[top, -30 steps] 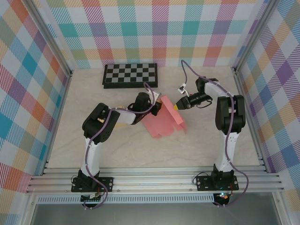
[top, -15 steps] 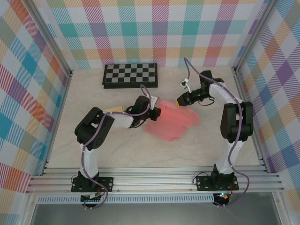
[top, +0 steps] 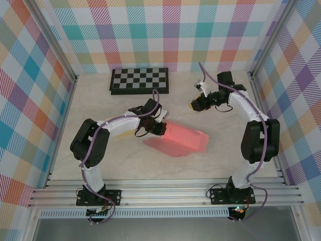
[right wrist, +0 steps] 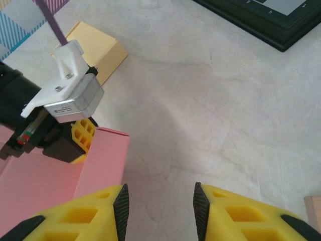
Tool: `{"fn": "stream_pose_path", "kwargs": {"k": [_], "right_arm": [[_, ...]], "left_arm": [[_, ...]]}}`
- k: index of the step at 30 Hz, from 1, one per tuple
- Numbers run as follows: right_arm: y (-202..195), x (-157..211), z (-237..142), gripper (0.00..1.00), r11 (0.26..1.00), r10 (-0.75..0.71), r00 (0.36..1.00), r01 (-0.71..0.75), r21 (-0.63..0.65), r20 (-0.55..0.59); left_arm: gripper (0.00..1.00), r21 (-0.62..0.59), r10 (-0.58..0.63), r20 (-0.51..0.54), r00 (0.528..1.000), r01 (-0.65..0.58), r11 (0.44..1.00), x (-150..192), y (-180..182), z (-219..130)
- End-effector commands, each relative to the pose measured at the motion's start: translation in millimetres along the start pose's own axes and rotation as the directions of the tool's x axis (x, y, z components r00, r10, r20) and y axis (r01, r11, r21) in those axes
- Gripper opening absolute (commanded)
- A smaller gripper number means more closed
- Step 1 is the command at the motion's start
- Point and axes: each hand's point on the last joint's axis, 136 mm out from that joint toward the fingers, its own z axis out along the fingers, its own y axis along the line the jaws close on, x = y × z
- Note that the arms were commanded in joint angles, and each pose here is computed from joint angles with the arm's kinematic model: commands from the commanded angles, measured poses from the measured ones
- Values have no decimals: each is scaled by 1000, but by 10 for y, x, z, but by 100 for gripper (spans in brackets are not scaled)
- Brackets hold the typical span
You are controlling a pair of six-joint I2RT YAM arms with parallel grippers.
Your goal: Fold the paper box
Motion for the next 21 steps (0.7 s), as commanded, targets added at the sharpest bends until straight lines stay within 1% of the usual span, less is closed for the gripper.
{"fn": "stream_pose_path", "kwargs": {"k": [1, 3, 5, 8, 10, 13, 15, 17, 19, 21], "right_arm": [[251, 6, -11, 41, 999, -55, 998, 55, 2, 20], [353, 144, 80, 41, 998, -61, 998, 61, -13, 2], [488, 274, 207, 41, 995, -98, 995, 97, -23, -25], [762, 425, 433, 41, 966, -257, 965, 256, -22, -54], [908, 414, 516, 41, 939, -344, 939, 343, -31, -12], [988, 303, 526, 40, 936, -346, 937, 348, -55, 44], [997, 315, 590, 38, 937, -344, 939, 345, -60, 22], [1022, 389, 677, 38, 934, -350, 937, 348, -78, -7], [1074, 473, 759, 38, 931, -353, 935, 349, -106, -23], [1174, 515, 826, 38, 924, -360, 933, 355, -139, -11]], "left_arm": [[0, -54, -9, -286, 958, -7, 998, 618, 42, -275], [0, -91, 7, -311, 950, -37, 995, 612, 59, -432], [0, -170, 8, -322, 947, -66, 983, 567, 147, -601], [0, -253, 9, -309, 951, -91, 963, 481, 231, -796], [0, -315, 7, -294, 956, -104, 944, 436, 291, -901], [0, -401, 20, -272, 962, -133, 906, 403, 371, -1008], [0, -451, 61, -255, 965, -174, 875, 374, 398, -1055], [0, -498, 95, -217, 972, -194, 845, 319, 421, -1091], [0, -519, 129, -170, 977, -200, 831, 259, 397, -1105], [0, -526, 141, -142, 980, -195, 828, 240, 396, -1091]]}}
